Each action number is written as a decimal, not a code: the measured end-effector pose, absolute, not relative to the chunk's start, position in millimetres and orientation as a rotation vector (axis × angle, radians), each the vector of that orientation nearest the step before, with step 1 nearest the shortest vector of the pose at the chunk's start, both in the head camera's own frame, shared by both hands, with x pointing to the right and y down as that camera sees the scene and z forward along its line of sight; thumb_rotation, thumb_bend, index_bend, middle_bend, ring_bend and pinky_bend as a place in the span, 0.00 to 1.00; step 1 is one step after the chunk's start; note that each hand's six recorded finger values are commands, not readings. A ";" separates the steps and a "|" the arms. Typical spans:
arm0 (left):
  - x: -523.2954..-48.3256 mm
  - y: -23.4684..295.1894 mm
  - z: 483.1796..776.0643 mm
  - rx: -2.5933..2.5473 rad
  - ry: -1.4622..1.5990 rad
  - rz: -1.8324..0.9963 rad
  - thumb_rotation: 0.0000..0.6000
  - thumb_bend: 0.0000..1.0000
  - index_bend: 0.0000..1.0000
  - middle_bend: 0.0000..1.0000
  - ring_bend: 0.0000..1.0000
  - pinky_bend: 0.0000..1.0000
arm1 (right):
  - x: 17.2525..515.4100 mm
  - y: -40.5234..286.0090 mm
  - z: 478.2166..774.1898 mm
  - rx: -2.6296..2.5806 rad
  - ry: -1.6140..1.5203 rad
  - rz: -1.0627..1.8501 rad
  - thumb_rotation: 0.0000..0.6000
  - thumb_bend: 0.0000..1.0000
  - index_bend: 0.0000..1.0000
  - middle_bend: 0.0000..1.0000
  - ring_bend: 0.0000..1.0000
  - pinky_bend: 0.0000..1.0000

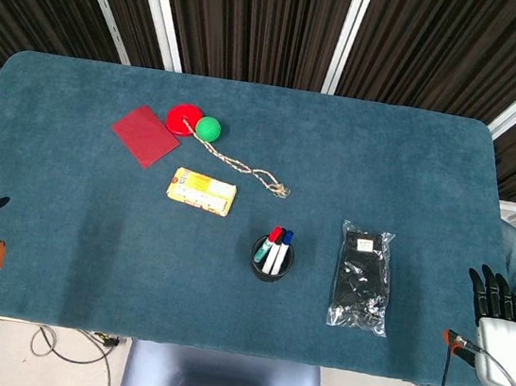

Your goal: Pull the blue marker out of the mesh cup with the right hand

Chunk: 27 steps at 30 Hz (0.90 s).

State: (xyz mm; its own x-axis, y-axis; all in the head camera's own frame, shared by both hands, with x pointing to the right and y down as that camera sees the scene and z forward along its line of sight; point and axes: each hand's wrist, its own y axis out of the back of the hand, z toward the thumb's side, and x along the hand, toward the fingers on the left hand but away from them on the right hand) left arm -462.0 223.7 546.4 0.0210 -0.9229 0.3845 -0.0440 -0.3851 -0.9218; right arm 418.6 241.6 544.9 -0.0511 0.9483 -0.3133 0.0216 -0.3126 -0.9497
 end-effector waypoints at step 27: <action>-466.1 223.3 545.9 -1.528 1.027 -1.499 1.00 0.51 0.04 0.00 0.00 0.03 | 412.8 244.3 548.0 -1.649 -1.226 1.442 1.00 0.20 0.00 0.00 0.00 0.17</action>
